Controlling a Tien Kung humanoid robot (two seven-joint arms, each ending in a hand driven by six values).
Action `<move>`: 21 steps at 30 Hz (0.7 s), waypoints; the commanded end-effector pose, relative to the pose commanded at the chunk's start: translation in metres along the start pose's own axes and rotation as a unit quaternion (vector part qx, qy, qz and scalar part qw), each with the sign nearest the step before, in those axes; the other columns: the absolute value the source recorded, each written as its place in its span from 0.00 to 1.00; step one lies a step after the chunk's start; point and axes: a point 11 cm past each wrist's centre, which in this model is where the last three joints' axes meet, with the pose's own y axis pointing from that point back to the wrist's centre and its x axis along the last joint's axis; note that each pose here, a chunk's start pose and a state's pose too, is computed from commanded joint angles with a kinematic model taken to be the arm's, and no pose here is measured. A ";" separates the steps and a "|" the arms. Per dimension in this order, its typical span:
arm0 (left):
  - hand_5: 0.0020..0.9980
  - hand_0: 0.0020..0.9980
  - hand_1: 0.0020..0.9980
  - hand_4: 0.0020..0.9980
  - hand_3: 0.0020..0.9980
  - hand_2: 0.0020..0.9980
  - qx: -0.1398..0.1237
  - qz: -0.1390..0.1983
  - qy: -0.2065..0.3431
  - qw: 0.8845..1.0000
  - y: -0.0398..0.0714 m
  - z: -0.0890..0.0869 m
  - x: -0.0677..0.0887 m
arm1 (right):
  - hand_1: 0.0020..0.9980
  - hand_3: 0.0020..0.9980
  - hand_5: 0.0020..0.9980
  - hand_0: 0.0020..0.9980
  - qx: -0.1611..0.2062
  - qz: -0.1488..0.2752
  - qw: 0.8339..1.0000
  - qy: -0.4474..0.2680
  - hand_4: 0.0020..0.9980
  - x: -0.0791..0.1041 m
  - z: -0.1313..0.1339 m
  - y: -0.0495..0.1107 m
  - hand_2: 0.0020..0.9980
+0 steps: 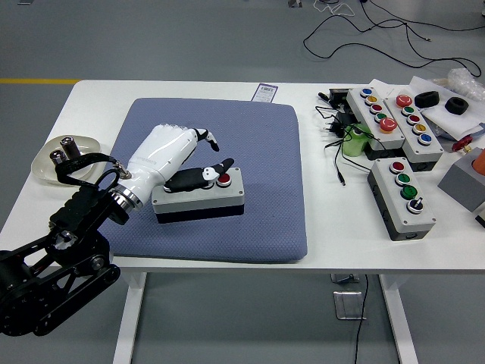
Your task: Pick up the button,place it on the desk,press the button,press the button
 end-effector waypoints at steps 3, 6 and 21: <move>1.00 0.00 0.00 0.70 0.61 0.00 0.005 -0.028 -0.010 1.000 0.001 -0.002 -0.010 | 0.66 0.62 0.17 0.67 0.000 0.000 1.000 0.001 0.31 0.000 0.001 0.000 0.68; 1.00 0.00 0.00 0.70 0.61 0.00 0.012 -0.040 -0.013 0.999 0.001 -0.005 -0.016 | 0.66 0.62 0.17 0.67 -0.001 -0.001 1.000 0.001 0.31 -0.001 0.001 0.000 0.68; 0.98 0.00 0.00 0.69 0.61 0.00 0.028 -0.038 -0.022 0.999 0.004 -0.016 -0.013 | 0.66 0.62 0.17 0.67 0.001 0.000 1.000 0.000 0.31 0.000 -0.001 0.000 0.68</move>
